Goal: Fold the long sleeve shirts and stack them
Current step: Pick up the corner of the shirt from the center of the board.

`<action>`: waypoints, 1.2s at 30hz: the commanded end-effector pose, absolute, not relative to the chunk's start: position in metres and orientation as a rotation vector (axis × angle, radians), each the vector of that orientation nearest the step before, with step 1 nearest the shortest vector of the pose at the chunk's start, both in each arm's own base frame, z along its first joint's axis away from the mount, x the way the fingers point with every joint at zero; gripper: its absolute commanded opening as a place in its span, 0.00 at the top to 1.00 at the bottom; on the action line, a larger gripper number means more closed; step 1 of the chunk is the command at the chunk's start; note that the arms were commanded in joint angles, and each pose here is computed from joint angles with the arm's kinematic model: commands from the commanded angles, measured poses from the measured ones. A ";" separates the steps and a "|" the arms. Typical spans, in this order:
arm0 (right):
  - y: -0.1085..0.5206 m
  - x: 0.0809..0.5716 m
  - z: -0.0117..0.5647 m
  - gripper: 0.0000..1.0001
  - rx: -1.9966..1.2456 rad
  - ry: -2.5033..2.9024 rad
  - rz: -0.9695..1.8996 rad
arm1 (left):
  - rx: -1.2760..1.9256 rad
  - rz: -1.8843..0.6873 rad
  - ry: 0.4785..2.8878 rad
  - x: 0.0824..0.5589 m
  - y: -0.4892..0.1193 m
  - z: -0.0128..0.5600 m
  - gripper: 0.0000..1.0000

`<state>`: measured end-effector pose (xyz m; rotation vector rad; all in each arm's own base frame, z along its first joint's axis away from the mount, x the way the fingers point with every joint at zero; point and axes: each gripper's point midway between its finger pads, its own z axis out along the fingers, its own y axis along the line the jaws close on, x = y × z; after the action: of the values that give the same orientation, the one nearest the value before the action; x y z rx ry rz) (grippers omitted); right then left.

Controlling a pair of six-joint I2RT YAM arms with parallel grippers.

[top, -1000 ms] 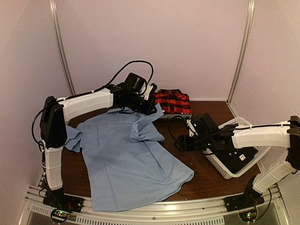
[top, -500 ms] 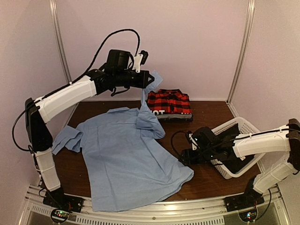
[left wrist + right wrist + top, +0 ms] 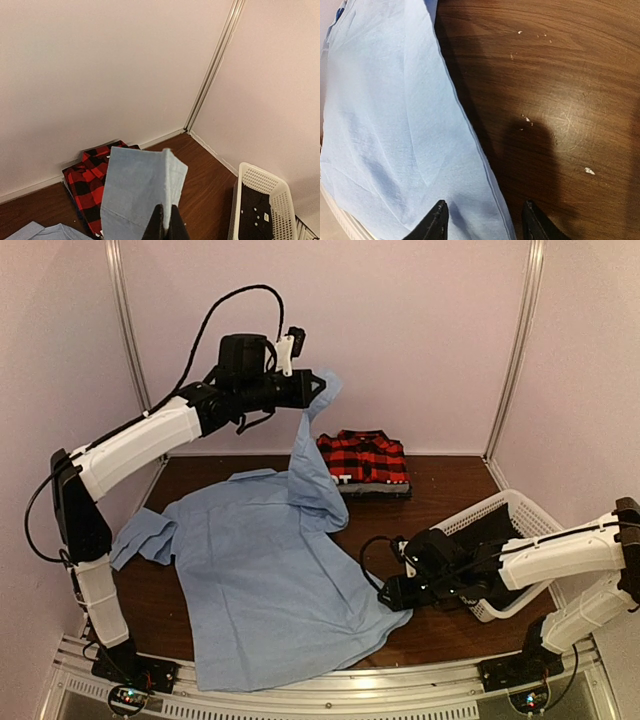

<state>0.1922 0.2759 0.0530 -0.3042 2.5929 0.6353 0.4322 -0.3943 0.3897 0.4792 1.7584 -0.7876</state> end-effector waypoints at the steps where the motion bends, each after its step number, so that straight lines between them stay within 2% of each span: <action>1: 0.271 0.191 0.056 0.52 -0.259 2.583 0.608 | 0.421 -0.820 1.560 0.427 -0.379 0.465 1.00; 5: 0.266 0.188 0.063 0.61 -0.237 2.572 0.607 | 0.429 -0.824 1.532 0.425 -0.378 0.475 1.00; 9: 0.266 0.181 0.066 0.82 -0.232 2.574 0.640 | 0.417 -0.825 1.491 0.422 -0.373 0.490 1.00; 14: 0.271 0.172 0.068 1.00 -0.245 2.579 0.671 | 0.375 -0.806 1.439 0.420 -0.362 0.511 1.00; 27: 0.264 0.152 0.081 1.00 -0.270 2.576 0.625 | 0.142 -0.664 1.375 0.417 -0.275 0.550 1.00; 36: 0.283 0.147 0.100 1.00 -0.320 2.544 0.673 | 0.012 -0.564 1.479 0.438 -0.206 0.504 1.00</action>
<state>0.1455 0.2691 0.0824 -0.3100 2.5835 0.6456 0.4278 -0.2320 0.5252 0.0856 1.4480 -0.6019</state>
